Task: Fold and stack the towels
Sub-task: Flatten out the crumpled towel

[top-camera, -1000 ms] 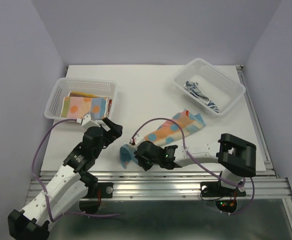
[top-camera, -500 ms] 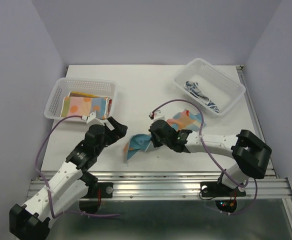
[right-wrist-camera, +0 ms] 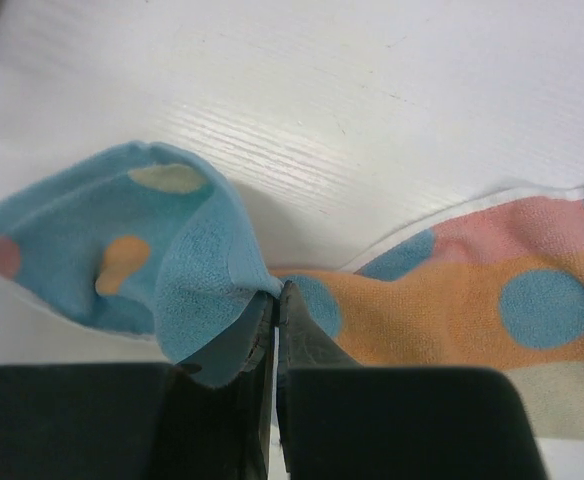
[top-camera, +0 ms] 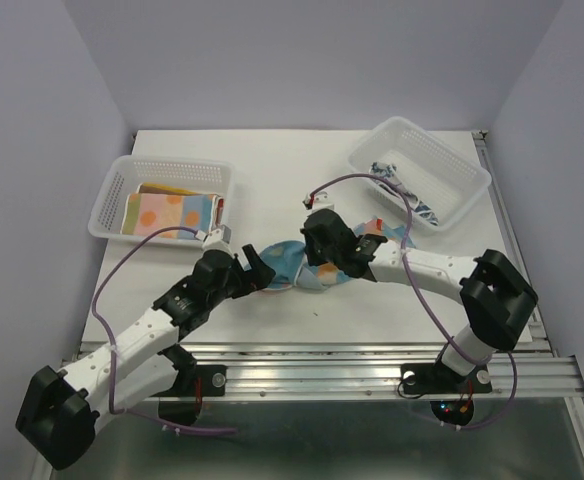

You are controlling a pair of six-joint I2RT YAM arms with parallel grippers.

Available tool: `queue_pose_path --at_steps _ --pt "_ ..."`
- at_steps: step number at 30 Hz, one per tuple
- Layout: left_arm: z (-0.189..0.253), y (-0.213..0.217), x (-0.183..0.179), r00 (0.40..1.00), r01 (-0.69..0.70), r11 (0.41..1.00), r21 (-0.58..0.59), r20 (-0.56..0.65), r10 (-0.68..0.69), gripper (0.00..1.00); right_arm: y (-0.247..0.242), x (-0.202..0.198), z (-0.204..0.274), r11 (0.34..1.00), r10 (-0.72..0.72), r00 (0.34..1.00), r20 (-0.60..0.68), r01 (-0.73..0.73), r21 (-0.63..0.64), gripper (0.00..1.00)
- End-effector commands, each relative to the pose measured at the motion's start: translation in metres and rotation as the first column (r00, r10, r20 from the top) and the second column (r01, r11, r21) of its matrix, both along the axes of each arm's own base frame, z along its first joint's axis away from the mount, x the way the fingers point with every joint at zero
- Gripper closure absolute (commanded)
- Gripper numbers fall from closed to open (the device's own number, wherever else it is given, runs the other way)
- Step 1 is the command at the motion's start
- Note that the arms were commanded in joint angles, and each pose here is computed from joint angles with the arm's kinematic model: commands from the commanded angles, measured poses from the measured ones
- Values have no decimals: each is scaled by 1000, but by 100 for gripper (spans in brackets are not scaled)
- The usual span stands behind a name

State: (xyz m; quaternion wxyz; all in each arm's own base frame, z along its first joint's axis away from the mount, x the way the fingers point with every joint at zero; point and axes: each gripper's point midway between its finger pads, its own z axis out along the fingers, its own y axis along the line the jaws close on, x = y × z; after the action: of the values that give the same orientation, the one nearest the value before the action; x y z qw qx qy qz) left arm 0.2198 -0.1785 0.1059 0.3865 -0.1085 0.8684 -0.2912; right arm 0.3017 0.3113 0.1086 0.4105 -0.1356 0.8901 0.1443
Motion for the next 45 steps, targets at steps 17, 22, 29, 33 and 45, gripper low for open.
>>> queue_pose_path --at_steps 17,22,29,33,45 --pt "-33 45 46 940 -326 909 259 -13 341 4 3 -1 12 998 50 999 15 -51 40 99" --pt "-37 44 54 939 -317 891 324 -23 342 29 -1 -3 14 998 45 999 22 -46 37 99" --pt "-43 30 51 957 -254 920 300 -64 285 65 -5 0 15 999 15 1000 21 -16 33 99" --pt "-40 30 47 960 -248 930 272 -60 274 100 -6 2 17 999 8 1000 28 -9 41 99" --pt "65 18 71 955 -264 958 112 167 243 100 -29 10 100 997 -39 975 218 25 68 99"
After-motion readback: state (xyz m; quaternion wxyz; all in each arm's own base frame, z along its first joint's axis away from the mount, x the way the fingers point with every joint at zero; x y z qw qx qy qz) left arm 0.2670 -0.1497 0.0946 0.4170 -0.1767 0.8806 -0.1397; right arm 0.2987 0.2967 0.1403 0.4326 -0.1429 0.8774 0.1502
